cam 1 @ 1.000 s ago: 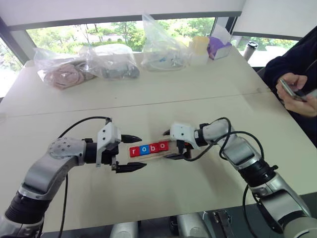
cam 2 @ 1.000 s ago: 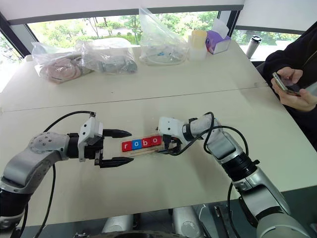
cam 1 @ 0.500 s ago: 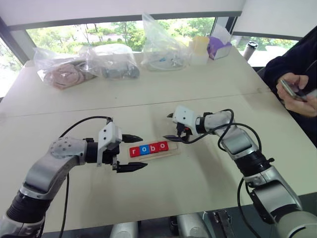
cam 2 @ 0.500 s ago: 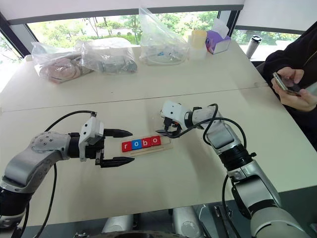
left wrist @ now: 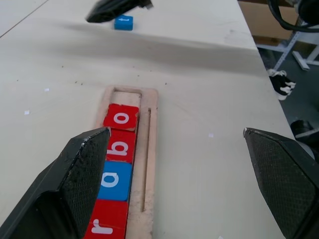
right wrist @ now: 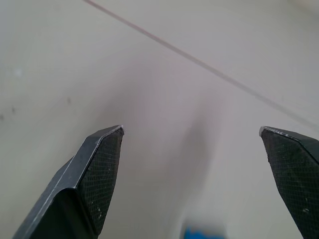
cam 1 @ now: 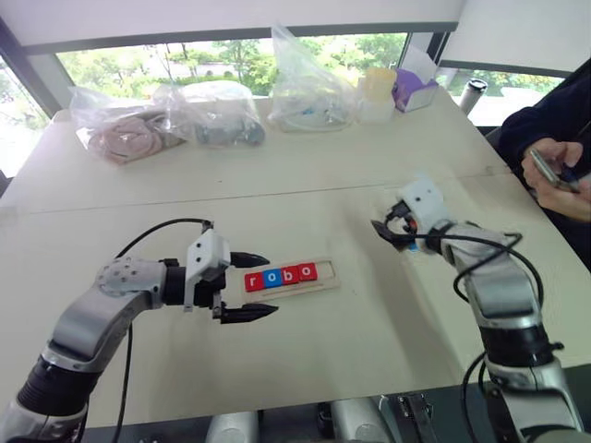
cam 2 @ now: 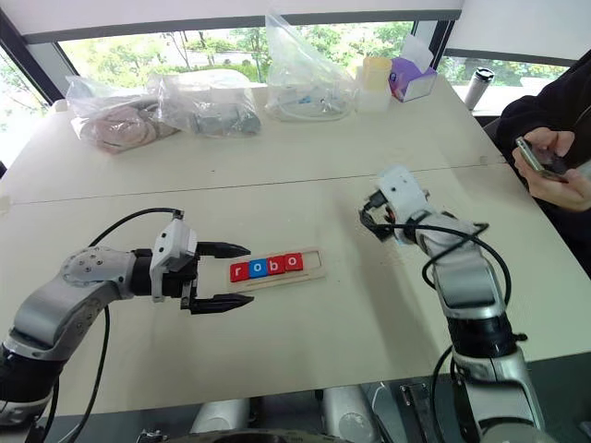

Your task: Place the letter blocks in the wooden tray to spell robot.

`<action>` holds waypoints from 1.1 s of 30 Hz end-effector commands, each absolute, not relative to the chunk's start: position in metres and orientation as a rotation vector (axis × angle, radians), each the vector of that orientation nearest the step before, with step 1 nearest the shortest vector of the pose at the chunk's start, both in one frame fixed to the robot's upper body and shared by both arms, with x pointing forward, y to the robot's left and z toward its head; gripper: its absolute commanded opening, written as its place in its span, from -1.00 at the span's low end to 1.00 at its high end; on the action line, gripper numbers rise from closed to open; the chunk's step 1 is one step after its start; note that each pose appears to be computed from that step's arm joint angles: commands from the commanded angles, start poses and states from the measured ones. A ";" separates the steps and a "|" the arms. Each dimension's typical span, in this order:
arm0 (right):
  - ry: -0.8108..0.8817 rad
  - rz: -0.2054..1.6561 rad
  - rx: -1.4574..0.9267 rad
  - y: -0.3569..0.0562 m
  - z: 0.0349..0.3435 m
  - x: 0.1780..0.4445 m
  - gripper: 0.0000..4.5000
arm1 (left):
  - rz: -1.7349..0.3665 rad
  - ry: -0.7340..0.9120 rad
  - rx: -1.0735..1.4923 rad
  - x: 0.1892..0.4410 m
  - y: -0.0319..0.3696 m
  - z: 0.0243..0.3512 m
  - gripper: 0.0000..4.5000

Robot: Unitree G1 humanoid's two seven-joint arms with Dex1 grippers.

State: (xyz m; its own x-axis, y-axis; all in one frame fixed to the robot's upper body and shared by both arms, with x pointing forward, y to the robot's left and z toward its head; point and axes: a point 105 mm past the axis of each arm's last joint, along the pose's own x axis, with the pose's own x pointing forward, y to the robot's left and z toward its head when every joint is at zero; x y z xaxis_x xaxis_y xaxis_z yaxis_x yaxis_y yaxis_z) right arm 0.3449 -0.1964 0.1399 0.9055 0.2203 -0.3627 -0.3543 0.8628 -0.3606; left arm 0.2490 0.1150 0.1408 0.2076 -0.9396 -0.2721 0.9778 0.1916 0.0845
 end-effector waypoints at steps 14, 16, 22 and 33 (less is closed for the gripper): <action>0.417 0.136 -0.241 -0.237 0.121 0.328 0.96 | -1.394 0.137 0.289 0.254 0.109 0.146 1.00; 0.422 0.144 -0.206 -0.237 0.118 0.330 0.96 | -1.390 0.136 0.288 0.254 0.110 0.146 1.00; 0.456 0.179 -0.112 -0.235 0.108 0.334 0.96 | -1.381 0.135 0.290 0.254 0.111 0.147 1.00; 0.431 0.221 -0.080 -0.218 0.116 0.333 -0.47 | -1.378 0.137 0.293 0.254 0.113 0.149 1.00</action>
State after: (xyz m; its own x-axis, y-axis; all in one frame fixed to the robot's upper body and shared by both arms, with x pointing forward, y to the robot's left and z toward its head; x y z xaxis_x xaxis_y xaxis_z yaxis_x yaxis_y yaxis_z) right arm 0.3335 -0.2281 0.1024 0.8703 0.1647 -0.4642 -0.2047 0.9781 -0.0368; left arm 0.2548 0.1130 0.1377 0.1879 -0.9407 -0.2824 0.9818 0.1723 0.0794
